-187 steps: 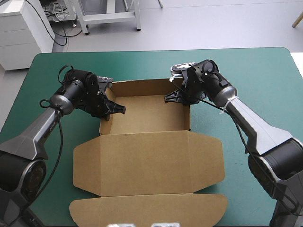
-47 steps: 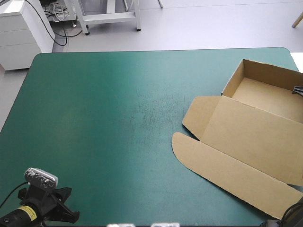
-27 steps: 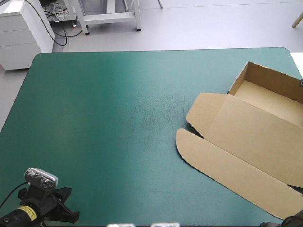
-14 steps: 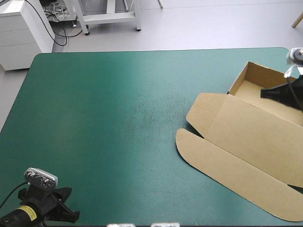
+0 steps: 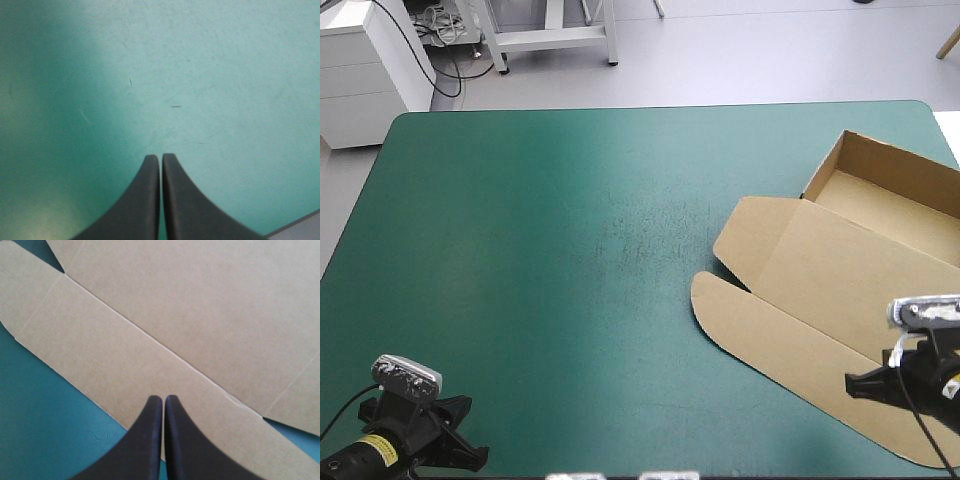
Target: Fold the box
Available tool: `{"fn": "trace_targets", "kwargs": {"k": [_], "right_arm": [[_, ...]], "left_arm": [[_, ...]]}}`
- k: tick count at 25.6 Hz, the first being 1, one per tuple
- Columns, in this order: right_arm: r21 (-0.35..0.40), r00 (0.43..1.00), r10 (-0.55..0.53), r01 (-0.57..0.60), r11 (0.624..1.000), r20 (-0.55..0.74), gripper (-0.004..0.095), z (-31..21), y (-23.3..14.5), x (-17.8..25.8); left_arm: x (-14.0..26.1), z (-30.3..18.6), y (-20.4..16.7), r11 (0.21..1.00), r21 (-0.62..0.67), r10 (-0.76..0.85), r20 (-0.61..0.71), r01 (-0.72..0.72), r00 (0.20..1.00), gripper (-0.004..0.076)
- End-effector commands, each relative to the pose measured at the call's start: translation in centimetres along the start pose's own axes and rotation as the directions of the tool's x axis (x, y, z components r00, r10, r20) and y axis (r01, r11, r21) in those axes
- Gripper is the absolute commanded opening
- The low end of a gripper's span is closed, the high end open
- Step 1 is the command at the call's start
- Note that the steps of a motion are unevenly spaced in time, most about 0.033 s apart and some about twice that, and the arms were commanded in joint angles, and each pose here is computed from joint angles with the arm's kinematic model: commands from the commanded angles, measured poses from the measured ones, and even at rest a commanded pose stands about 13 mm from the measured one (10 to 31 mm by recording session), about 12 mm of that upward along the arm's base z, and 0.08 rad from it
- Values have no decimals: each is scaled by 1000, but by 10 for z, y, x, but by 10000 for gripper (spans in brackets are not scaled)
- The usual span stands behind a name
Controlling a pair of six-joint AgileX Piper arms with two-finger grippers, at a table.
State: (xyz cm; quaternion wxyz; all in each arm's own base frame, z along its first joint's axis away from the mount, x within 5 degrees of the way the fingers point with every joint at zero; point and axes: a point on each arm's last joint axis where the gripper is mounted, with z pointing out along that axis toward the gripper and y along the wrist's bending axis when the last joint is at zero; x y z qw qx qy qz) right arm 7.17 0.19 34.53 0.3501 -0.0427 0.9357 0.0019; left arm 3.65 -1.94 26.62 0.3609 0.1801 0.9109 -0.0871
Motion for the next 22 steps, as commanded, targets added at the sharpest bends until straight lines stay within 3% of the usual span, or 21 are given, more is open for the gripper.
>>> {"fn": "trace_targets", "kwargs": {"k": [1,7,11,22], "right_arm": [[11,996,-12,11,1000,92,-2,0,2,14],[3,976,-9,8,1000,219,-2,8,14,76],[36,932,-37,26,999,359,-2,-2,16,90],[43,916,-44,29,999,399,-2,-6,17,95]], "left_arm": [[-11,-4,-1,1000,15,-13,65,12,998,-8],[-11,-4,-1,1000,15,-13,65,12,998,-8],[-11,-4,-1,1000,15,-13,65,12,998,-8],[-11,-4,-1,1000,15,-13,65,12,998,-8]]}}
